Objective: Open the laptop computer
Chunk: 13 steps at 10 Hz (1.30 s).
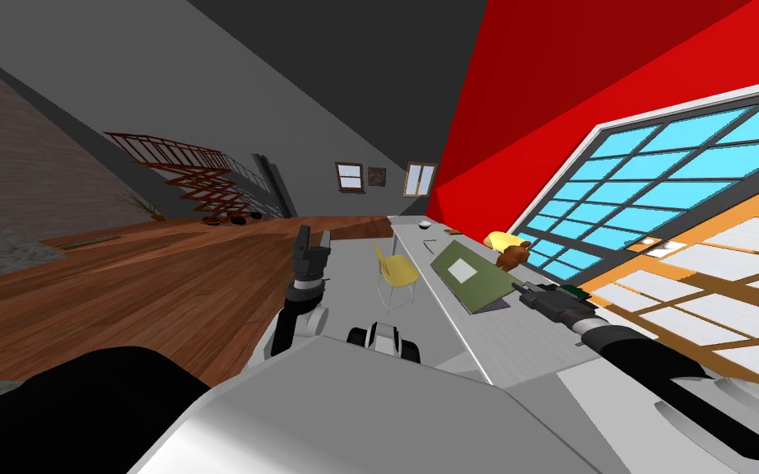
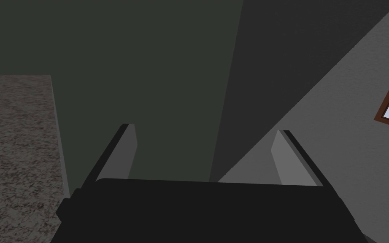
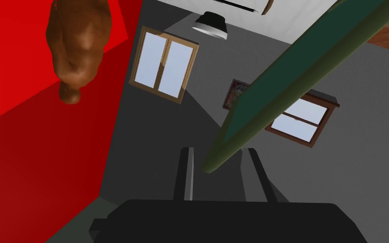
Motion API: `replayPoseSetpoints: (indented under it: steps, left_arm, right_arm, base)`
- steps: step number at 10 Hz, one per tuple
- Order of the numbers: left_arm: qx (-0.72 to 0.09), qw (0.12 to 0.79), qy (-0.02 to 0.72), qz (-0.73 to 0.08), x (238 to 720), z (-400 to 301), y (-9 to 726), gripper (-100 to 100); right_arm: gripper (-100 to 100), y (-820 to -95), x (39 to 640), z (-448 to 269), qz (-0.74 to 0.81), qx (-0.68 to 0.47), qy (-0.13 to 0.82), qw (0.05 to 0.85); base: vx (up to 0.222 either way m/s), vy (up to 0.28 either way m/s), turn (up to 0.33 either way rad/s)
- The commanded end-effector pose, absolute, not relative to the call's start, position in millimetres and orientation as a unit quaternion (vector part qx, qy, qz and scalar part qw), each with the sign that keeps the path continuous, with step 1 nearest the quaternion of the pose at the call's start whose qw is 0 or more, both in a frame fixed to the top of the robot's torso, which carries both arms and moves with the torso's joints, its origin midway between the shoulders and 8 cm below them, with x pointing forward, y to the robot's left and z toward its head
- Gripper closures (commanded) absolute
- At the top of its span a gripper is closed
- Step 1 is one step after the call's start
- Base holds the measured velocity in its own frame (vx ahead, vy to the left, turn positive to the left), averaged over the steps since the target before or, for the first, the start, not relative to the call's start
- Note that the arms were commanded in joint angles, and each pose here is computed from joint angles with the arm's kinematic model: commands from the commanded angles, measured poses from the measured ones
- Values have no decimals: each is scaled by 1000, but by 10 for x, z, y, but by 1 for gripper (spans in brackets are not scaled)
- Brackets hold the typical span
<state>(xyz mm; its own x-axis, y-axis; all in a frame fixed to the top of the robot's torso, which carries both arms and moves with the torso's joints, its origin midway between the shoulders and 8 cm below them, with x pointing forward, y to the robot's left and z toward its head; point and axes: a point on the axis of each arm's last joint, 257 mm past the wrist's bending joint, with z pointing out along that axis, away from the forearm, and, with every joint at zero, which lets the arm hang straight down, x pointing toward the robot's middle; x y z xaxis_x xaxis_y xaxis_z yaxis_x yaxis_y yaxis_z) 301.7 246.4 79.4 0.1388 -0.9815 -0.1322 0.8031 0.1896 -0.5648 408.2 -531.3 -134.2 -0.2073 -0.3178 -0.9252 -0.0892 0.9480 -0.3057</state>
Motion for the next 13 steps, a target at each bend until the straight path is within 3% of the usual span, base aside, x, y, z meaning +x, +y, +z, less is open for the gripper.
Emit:
replayPoseSetpoints:
  steps: [1, 13]
  left_arm:
    - [-183, 732, 243, -610, 3017, 794, 2464, 0]
    - [-183, 732, 243, -610, 3017, 795, 2464, 0]
  right_arm:
    - [100, -5289, 4003, -1531, -51, -95, 790, 603]
    - [100, -5142, 3684, -2147, 81, 43, 822, 563]
  base:
    - [14, -101, 55]
    - [9, -78, 61]
